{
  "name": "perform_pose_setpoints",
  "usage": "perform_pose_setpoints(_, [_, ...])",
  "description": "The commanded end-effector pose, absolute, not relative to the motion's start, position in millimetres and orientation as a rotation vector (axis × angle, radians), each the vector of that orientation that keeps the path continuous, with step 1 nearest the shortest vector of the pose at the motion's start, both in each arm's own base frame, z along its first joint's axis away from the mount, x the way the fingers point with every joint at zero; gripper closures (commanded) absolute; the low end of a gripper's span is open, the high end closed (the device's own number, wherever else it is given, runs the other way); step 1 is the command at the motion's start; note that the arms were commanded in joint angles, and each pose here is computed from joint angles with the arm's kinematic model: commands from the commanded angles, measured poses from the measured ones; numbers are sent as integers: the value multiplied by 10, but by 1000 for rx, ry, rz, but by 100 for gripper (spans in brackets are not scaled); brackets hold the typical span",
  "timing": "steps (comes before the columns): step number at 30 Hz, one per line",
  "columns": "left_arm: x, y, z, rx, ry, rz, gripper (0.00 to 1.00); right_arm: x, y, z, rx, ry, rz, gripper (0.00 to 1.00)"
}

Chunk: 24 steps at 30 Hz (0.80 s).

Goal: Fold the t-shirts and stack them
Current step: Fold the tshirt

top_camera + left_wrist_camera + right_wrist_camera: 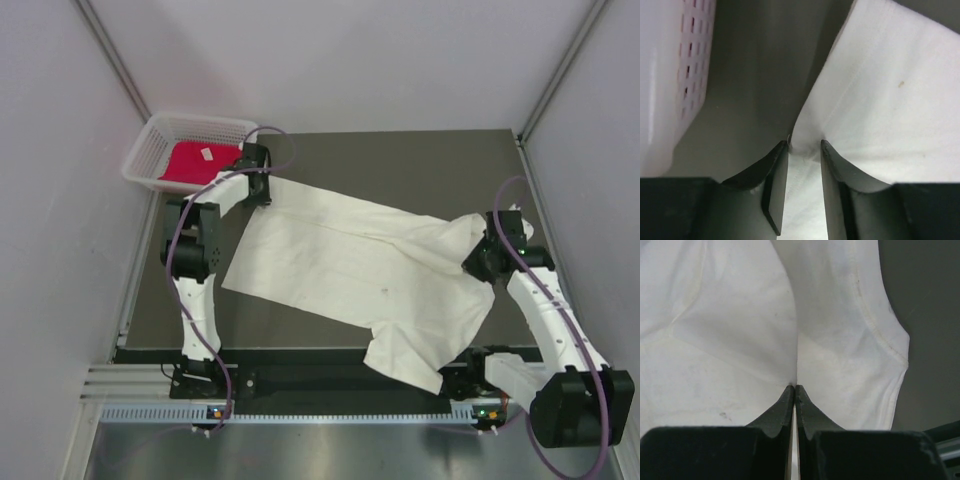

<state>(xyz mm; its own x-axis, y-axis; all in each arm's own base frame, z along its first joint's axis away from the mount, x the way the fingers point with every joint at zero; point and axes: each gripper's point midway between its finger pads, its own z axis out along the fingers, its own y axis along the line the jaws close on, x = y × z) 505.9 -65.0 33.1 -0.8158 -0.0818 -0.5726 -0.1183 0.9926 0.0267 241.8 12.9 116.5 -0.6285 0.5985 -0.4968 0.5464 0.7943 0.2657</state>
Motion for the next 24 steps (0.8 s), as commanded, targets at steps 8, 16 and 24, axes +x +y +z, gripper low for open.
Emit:
perform_pose_setpoints(8, [4612,-1226,922,-80,2544,-331,65,2037,336,741,848,2637,184,100])
perform_pose_setpoints(16, [4512,-1567,1252,14,2511,-570,67,2074,391,575,858,2688,334,89])
perform_pose_setpoints(24, [4651,-1910,1202,-74,2506,-825,69,2991,-150,1248,706,2471,144,27])
